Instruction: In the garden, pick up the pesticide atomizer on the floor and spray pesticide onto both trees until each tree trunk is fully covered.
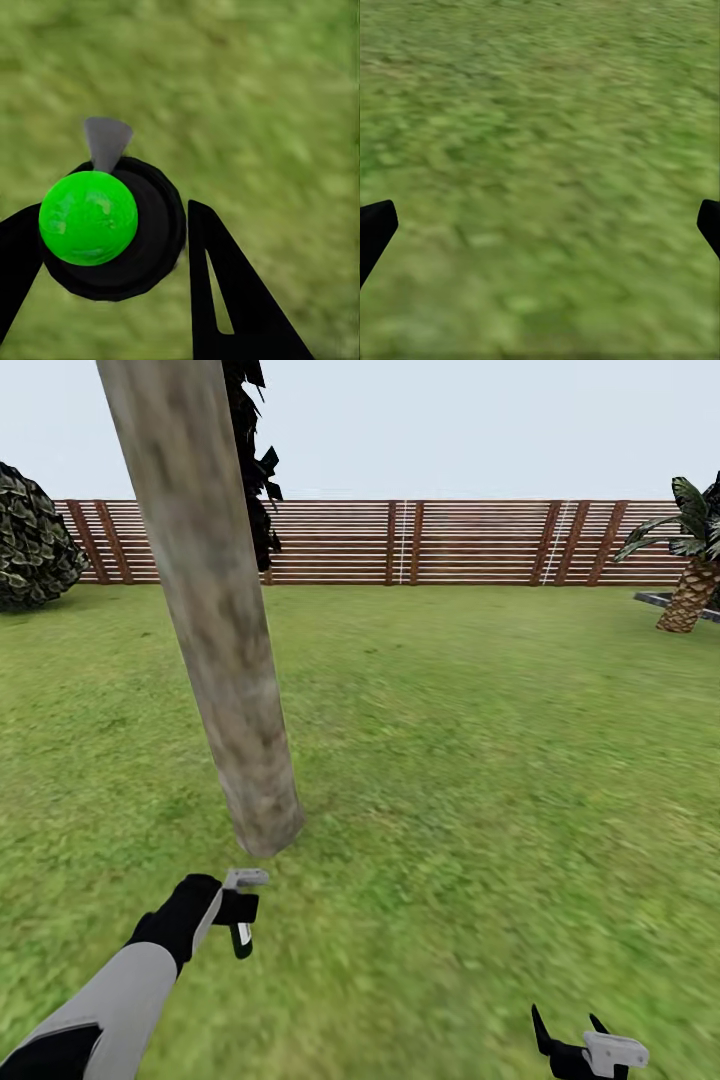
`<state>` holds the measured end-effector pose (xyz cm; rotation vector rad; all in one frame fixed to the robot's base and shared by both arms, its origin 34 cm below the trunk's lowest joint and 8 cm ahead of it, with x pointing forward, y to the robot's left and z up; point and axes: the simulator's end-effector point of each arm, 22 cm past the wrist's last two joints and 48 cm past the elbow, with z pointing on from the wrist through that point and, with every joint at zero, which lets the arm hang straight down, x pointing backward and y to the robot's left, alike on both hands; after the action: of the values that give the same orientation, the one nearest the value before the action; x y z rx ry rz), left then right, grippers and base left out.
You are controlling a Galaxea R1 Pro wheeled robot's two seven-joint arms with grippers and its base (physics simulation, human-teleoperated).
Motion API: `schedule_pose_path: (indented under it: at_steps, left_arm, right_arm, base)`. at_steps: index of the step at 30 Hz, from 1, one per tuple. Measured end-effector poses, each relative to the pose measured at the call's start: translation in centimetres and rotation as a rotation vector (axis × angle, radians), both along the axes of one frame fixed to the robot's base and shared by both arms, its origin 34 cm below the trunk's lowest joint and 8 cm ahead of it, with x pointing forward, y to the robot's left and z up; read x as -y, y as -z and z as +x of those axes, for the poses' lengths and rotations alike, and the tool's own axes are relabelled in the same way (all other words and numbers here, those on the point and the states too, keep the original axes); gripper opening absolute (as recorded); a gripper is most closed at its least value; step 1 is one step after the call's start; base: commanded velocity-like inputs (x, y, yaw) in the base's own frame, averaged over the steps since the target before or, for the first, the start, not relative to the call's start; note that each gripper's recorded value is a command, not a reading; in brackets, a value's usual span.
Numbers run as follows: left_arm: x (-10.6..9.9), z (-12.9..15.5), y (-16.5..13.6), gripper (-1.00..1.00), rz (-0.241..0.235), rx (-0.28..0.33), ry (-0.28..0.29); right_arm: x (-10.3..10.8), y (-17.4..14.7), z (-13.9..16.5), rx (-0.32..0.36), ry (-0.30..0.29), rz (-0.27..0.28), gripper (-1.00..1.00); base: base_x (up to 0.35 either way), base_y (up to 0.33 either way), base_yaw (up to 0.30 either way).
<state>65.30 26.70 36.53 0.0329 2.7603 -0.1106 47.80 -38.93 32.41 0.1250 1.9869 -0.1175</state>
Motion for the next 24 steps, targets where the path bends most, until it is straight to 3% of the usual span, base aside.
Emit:
schedule_pose_path:
  at_steps: [14, 24]
  left_arm:
    - [-1.2, 3.5, -3.8, -1.00, 0.024, 0.122, -0.008]
    - [-1.3, 3.6, -3.7, -1.00, 0.035, 0.129, -0.004]
  right_arm:
    - [0.0, 0.0, 0.0, -0.002, 0.000, 0.000, 1.00]
    - [-0.1, 0.1, -0.1, -0.004, -0.004, 0.000, 1.00]
  base:
    - [-0.011, 0.000, 0.000]
    - [-0.033, 0.101, 0.000]
